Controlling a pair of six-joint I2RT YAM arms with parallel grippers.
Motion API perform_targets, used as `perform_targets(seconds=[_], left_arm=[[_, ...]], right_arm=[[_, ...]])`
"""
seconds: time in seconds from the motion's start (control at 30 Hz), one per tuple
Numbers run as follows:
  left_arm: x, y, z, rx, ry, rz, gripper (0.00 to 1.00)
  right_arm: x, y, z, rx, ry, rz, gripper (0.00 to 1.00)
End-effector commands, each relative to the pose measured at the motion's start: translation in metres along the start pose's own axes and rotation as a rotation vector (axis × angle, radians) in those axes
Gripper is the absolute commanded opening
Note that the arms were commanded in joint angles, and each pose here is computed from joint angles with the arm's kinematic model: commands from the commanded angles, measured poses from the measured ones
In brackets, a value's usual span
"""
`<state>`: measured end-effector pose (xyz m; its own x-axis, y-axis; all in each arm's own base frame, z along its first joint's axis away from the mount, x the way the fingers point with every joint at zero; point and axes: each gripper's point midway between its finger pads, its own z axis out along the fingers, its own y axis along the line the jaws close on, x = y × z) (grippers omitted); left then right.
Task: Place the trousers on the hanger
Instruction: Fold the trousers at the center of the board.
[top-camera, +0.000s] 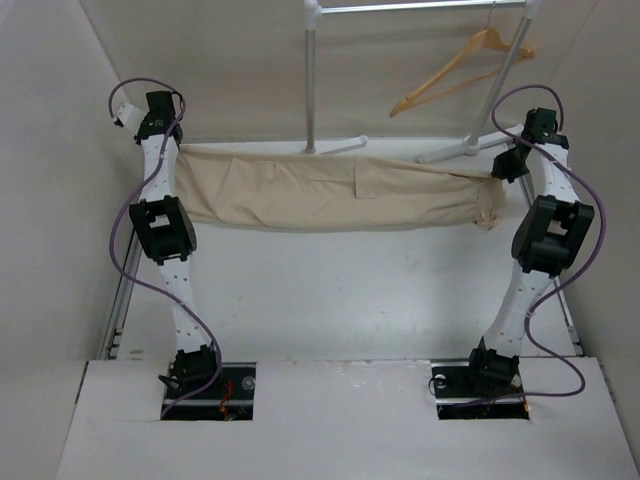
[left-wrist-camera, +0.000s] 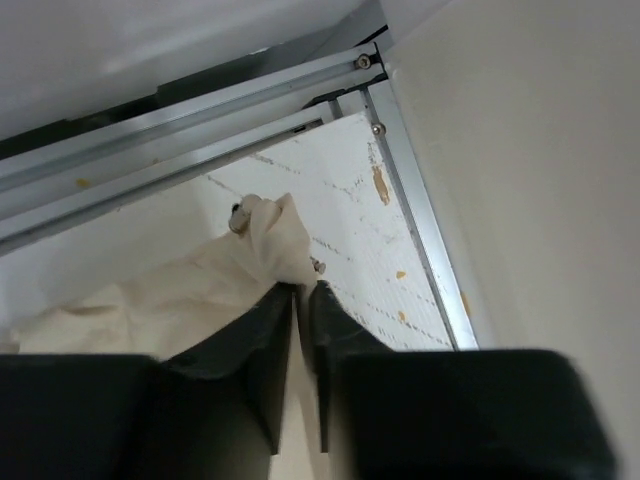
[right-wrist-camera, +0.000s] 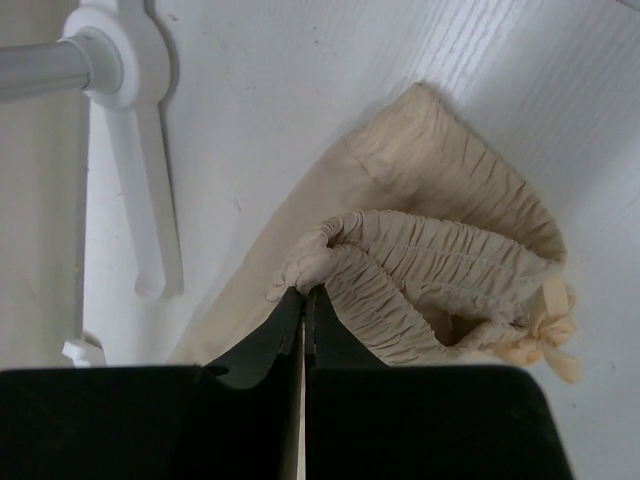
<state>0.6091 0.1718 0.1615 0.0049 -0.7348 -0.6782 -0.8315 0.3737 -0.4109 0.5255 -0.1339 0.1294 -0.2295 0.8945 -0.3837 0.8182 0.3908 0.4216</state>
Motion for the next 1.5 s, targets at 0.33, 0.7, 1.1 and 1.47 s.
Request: perform_targets(seconds=[0.33,0.7,1.1,1.47], left_arm=[[-0.065,0.034,-0.021,0.016,-0.089,-0.033,0.80],[0.082,0.130,-0.066,0.125,0.257,-0.215,0.84],[0.106,0.122,-0.004,0.151,0.320,-0.368,0.83],[0.113,0.118,0.027,0.108,0.316,-0.359,0.56]], right_arm=[[-0.023,0.015,-0.020,-0.007,-0.131,-0.077,0.62],[0.053,-0.027,-0.065,-0.154,-0.104,-0.102,0.04],[0.077,-0.091,-0.050,-0.246,-0.019,-0.006,0.68],[0.067,-0.082,0.008,-0.240,0.069,0.124,0.66]])
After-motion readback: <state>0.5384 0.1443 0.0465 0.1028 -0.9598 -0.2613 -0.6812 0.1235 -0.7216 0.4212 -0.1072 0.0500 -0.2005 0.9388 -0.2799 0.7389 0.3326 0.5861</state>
